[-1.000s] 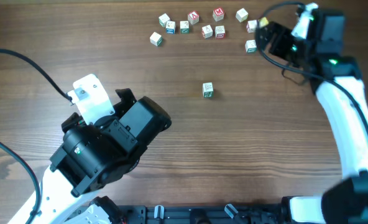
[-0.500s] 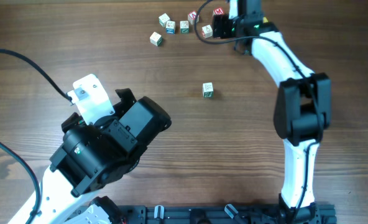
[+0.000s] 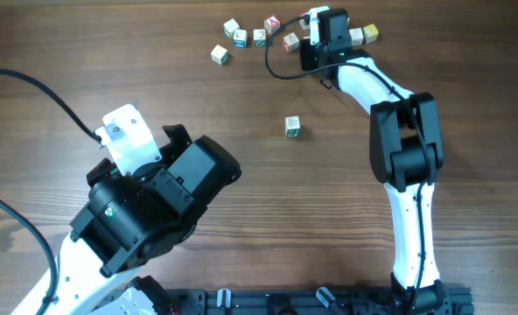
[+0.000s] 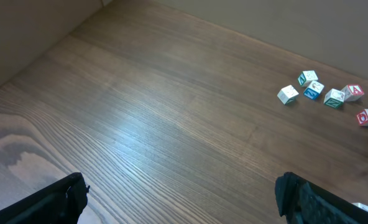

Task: Form a tower
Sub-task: 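Reach the right gripper into the cluster and grasp the bee block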

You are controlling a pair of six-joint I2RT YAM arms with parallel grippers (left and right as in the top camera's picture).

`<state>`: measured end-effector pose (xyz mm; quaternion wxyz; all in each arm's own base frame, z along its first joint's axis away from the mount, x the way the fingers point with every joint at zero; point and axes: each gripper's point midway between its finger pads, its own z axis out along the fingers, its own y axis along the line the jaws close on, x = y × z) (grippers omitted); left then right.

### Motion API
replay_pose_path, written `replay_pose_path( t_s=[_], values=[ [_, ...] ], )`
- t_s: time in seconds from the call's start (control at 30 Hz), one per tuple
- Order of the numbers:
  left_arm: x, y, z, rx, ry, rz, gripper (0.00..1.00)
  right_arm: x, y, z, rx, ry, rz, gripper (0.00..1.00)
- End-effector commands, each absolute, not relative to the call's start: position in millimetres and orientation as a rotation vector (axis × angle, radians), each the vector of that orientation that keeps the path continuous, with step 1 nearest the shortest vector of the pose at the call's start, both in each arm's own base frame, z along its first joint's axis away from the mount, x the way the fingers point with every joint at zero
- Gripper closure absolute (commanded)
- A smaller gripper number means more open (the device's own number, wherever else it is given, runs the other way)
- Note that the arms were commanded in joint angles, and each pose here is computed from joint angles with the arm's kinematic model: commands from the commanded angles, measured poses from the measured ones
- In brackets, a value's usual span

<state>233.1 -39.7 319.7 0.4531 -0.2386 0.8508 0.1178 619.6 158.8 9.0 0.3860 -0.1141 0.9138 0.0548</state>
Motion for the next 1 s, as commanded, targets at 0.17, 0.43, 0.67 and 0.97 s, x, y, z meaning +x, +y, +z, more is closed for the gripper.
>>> replay_pose_path(
  t_s=[0.17,0.43,0.67,0.97],
  values=[
    [233.5,-39.4,318.3,-0.604,2.096,0.292,0.00,622.7,157.0,83.2,-0.262,2.252,0.136,0.73],
    [233.6,-39.5,318.1,-0.604,2.097,0.292,0.00,569.1,146.8,234.2,-0.178,2.185,0.195,0.77],
    [233.6,-39.5,318.2,-0.604,2.096,0.292,0.00,504.7,165.4,271.9,-0.148,2.290,0.472,0.77],
    [233.6,-39.5,318.1,-0.604,2.097,0.292,0.00,421.4,171.1,272.6,-0.175,2.519,0.594,0.81]
  ],
)
